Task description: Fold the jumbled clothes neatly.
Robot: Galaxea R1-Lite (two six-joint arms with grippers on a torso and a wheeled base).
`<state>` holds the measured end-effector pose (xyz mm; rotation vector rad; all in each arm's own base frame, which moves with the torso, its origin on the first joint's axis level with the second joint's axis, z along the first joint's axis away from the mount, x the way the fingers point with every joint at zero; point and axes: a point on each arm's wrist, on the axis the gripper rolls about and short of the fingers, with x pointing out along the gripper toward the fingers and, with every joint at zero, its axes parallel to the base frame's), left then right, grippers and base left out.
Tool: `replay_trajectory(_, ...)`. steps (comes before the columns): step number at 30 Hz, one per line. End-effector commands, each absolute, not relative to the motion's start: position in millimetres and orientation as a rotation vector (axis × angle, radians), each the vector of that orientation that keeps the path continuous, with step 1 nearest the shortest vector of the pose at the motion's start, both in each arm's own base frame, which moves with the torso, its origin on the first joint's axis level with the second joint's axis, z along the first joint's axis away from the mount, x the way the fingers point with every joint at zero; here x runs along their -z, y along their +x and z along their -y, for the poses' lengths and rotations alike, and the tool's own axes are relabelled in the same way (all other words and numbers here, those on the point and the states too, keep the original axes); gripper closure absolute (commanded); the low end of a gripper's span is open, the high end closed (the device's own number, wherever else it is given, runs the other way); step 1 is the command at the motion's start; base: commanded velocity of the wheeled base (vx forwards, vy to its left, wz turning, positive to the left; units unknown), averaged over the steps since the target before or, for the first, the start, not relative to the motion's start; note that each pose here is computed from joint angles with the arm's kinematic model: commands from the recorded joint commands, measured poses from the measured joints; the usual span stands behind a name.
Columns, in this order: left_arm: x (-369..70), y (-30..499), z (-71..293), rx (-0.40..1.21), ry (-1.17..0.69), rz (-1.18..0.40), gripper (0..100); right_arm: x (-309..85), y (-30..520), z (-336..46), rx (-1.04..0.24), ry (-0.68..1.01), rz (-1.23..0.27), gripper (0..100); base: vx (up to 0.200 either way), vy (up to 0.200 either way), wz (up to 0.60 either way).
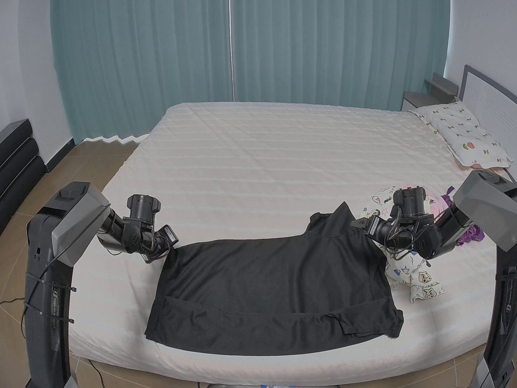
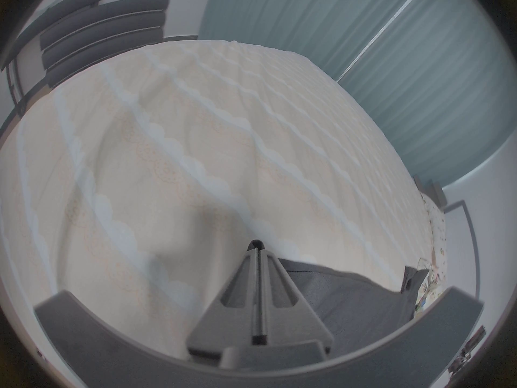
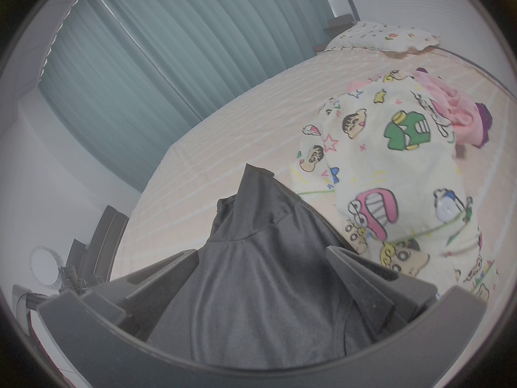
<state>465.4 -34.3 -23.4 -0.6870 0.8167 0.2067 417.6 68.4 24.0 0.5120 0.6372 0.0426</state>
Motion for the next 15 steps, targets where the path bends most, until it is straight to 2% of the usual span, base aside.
replay_trajectory(1,10,466,24,-0.231,-0.732,-0.78,100,-15,433,-63,-0.05,0.497,-0.661,0,0.0,0.0,0.0)
replay_trajectory(7,-5,467,12,-0.264,-0.813,-0.737,100,-13,454,-56,-0.054,0.481,-0.674,0,0.0,0.0,0.0)
replay_trajectory(15,-7,466,5,-0.272,-0.83,-0.733,100,-3,464,-58,-0.11,0.409,-0.689,0,0.0,0.0,0.0)
